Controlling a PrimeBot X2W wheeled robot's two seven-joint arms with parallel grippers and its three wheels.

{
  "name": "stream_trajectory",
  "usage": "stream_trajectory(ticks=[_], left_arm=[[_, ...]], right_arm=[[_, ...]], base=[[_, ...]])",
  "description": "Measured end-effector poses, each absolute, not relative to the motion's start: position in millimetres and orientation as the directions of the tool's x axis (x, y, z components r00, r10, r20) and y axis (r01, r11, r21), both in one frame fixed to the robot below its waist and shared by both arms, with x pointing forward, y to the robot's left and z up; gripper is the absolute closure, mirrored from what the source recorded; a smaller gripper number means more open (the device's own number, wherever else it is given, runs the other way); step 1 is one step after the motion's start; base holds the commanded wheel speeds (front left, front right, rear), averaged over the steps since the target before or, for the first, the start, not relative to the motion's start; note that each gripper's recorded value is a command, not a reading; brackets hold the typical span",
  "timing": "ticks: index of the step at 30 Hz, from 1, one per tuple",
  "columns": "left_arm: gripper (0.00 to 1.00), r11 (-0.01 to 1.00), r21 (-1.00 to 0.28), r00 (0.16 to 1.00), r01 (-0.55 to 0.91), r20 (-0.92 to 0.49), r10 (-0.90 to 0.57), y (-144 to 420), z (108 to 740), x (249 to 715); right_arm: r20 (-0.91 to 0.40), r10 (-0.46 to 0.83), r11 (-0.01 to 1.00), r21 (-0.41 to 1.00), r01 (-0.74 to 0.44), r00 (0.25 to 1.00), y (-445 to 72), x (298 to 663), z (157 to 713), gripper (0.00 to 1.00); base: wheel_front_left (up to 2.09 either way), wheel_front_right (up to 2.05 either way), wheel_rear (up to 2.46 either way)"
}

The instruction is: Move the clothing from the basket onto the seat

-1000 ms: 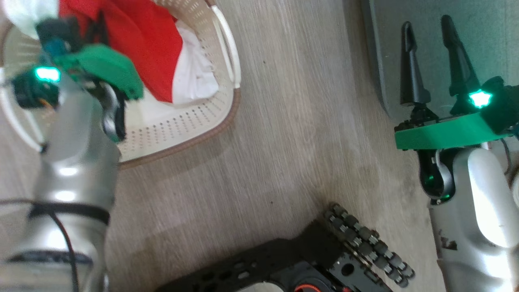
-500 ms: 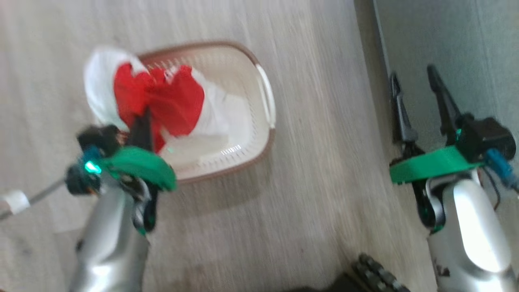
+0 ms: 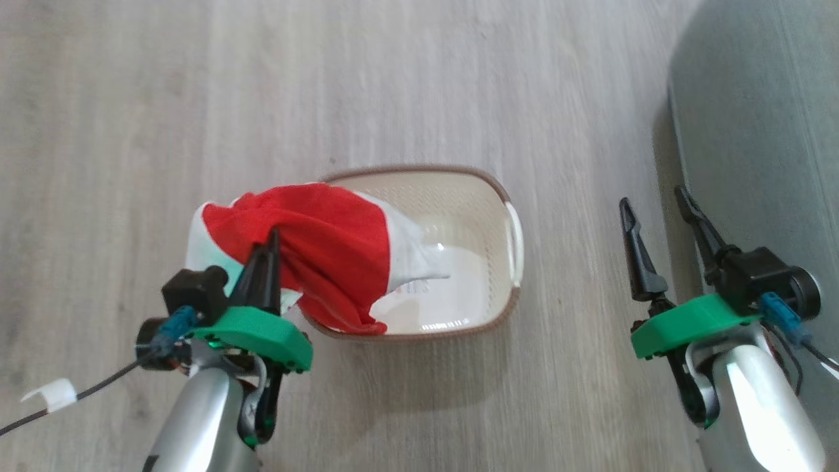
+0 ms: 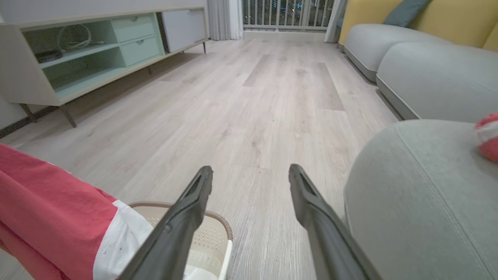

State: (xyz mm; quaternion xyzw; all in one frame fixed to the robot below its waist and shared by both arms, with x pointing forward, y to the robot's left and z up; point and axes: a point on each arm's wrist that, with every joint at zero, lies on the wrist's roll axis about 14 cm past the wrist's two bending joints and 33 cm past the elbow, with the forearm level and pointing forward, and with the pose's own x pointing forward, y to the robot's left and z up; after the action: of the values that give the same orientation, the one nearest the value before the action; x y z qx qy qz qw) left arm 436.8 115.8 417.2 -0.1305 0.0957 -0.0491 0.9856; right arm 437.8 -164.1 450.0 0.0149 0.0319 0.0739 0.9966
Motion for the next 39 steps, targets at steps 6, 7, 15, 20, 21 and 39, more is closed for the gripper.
stream_trajectory(ticks=[6,7,15,20,21,39], left_arm=[[1.00,0.973,-0.227,0.996,0.029,-0.072,-0.046,147,458,429],[1.00,0.976,-0.215,0.997,0.026,-0.062,-0.040,150,462,426],[1.00,0.982,-0.187,0.999,0.004,-0.030,-0.010,164,476,400],[1.00,0.983,-0.181,1.000,0.009,-0.005,-0.010,167,485,398],[1.00,0.984,-0.177,1.000,0.010,-0.003,-0.010,167,486,398],[1.00,0.986,-0.169,1.000,0.009,0.002,-0.008,170,487,400]], right_arm=[[-0.003,0.215,0.976,0.021,-0.215,0.977,-143,438,474,0.00],[0.004,0.221,0.975,0.019,-0.221,0.975,-141,437,477,0.00],[0.033,0.262,0.965,0.010,-0.262,0.965,-127,416,493,0.00],[0.052,0.260,0.965,0.012,-0.261,0.964,-128,412,500,0.00],[0.053,0.258,0.966,0.011,-0.259,0.965,-128,411,501,0.00],[0.049,0.250,0.968,0.016,-0.251,0.967,-132,406,500,0.00]], base=[[0.00,0.00,0.00],[0.00,0.00,0.00],[0.00,0.00,0.00],[0.00,0.00,0.00],[0.00,0.00,0.00],[0.00,0.00,0.00]])
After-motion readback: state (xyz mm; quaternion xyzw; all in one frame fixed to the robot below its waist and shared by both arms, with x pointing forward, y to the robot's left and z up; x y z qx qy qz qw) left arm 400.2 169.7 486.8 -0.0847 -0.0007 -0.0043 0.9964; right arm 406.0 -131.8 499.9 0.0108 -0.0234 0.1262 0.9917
